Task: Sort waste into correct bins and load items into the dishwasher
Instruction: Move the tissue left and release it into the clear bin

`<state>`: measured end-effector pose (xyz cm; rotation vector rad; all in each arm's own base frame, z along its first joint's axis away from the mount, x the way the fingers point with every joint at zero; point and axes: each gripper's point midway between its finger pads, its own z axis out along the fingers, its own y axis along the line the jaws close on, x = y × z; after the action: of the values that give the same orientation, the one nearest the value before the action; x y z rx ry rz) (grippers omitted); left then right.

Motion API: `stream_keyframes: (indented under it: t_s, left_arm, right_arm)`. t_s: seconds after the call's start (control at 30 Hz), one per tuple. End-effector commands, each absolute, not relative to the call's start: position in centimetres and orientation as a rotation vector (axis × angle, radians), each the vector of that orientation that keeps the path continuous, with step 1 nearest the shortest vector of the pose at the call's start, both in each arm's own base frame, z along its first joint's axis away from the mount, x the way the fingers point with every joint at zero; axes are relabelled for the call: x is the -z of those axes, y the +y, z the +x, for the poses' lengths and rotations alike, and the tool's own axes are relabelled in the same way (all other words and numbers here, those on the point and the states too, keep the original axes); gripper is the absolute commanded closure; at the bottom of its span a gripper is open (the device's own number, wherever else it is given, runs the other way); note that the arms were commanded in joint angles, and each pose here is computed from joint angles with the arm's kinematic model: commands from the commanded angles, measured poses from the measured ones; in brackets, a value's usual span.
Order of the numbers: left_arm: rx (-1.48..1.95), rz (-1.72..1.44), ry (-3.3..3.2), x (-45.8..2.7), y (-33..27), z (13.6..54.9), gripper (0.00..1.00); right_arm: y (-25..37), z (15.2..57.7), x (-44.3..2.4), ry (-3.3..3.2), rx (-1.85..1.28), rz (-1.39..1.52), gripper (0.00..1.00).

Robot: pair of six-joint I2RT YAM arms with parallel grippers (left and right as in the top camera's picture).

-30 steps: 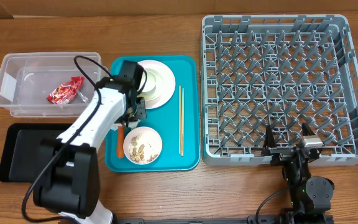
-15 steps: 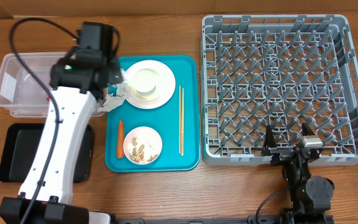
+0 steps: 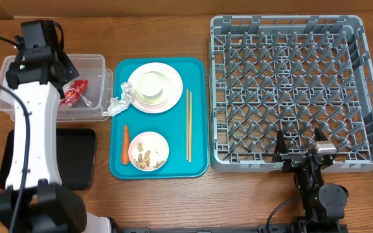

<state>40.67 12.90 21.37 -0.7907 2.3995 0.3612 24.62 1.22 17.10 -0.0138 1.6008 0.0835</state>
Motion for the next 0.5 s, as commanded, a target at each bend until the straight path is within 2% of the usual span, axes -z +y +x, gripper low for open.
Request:
stream_keyframes:
  t_s: [0.0,0.1,0.2,0.23,0.3,0.37,0.47]
  left_arm:
    - [-0.381,-0.768,2.475,-18.3,13.2,41.7,0.96]
    - [-0.407,-0.756,2.493,-17.0,13.5,42.4,0.92]
    - [-0.409,-0.740,2.481,-16.7,13.8,43.2,0.77]
    - [-0.406,-0.742,2.472,-16.8,13.9,43.3,0.66]
    - [-0.398,-0.726,2.458,-17.2,13.9,43.7,0.36]
    - [-0.347,-0.651,2.480,-17.2,13.1,44.2,0.23]
    - [-0.202,-0.427,2.542,-17.2,10.3,45.2,0.21]
  right_arm:
    - [1.2,24.6,-17.0,1.593,-0.085,-0.016,0.00]
    - [1.2,24.6,-17.0,1.593,-0.085,-0.016,0.00]
    - [1.2,24.6,-17.0,1.593,-0.085,-0.016,0.00]
    - [1.2,24.6,-17.0,1.593,-0.085,-0.016,0.00]
    - [1.2,24.6,-17.0,1.593,-0.085,-0.016,0.00]
    - [1.2,24.6,-17.0,1.593,-0.085,-0.016,0.00]
    - [1.2,24.6,-17.0,1.593,-0.085,-0.016,0.00]
